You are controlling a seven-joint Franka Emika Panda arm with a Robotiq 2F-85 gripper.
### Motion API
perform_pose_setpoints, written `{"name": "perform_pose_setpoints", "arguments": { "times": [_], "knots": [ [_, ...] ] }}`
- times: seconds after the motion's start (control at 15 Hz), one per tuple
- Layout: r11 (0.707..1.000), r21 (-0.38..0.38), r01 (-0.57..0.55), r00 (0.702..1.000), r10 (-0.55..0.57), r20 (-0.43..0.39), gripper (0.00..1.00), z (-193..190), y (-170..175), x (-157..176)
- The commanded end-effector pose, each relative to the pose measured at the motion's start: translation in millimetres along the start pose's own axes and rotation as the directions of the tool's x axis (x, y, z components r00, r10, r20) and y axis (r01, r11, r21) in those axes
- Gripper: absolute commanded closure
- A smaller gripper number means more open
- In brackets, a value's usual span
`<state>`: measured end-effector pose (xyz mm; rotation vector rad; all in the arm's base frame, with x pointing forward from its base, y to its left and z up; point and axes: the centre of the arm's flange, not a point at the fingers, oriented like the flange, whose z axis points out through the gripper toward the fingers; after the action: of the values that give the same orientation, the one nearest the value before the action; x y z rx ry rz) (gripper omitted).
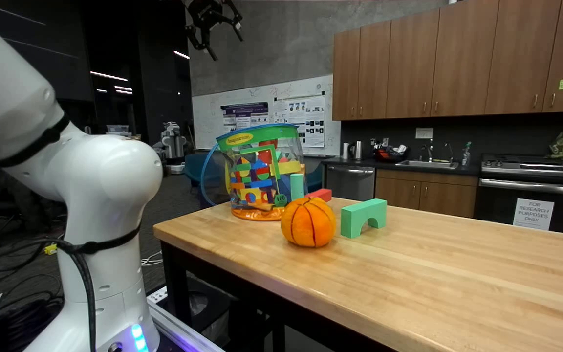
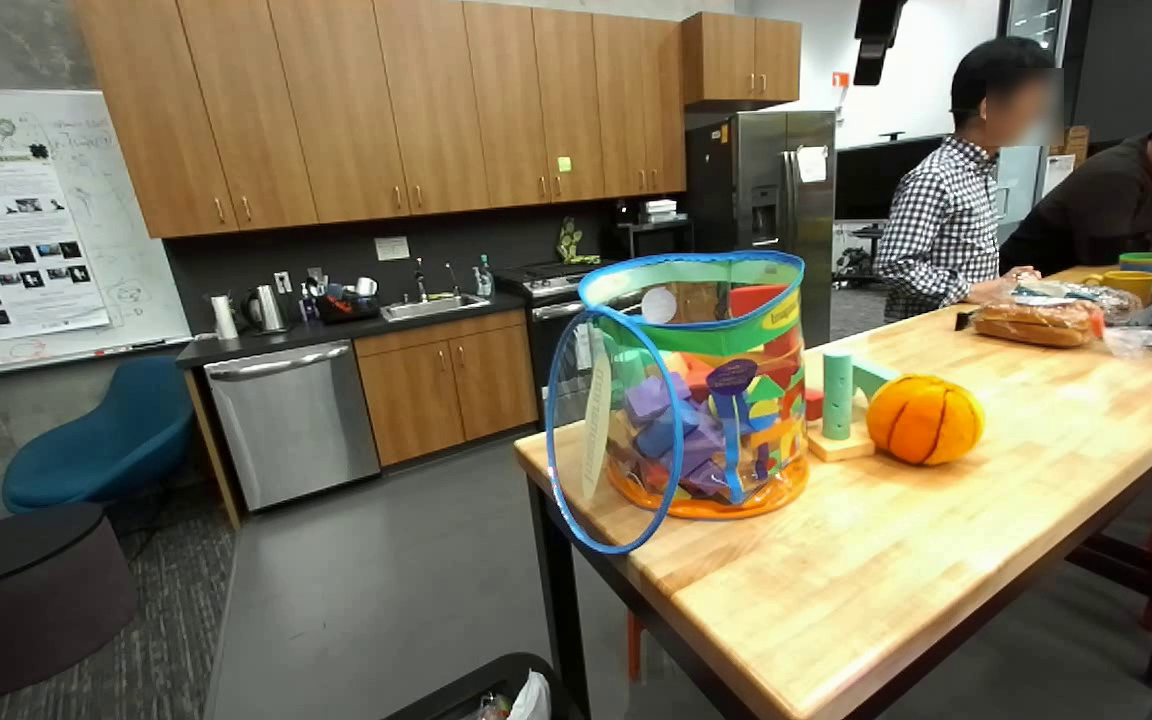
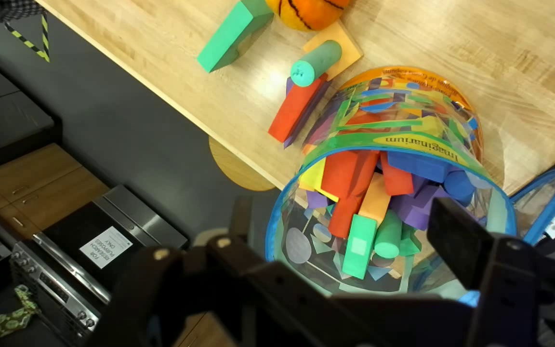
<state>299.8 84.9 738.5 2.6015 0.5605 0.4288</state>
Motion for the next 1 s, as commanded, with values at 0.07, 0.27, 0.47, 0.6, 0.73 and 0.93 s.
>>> {"name": "perform_pose_setpoints", "arguments": {
  "times": [0.07, 0.27, 0.47, 0.6, 0.73, 0.93],
  "knots": [
    [1.000, 0.000, 0.000, 1.000, 0.000, 0.000, 0.08, 0.0, 0.0, 0.0],
    [1.000, 0.000, 0.000, 1.000, 0.000, 0.000, 0.08, 0.0, 0.0, 0.0],
    [1.000, 0.000, 0.000, 1.000, 0.000, 0.000, 0.08, 0.0, 0.0, 0.0],
    [1.000, 0.000, 0.000, 1.000, 0.000, 0.000, 0.08, 0.0, 0.0, 0.0],
    [1.000, 0.000, 0.000, 1.000, 0.000, 0.000, 0.08, 0.0, 0.0, 0.0],
    [1.000, 0.021, -0.003, 1.000, 0.003, 0.003, 0.34, 4.5, -2.4, -1.1]
  ]
}}
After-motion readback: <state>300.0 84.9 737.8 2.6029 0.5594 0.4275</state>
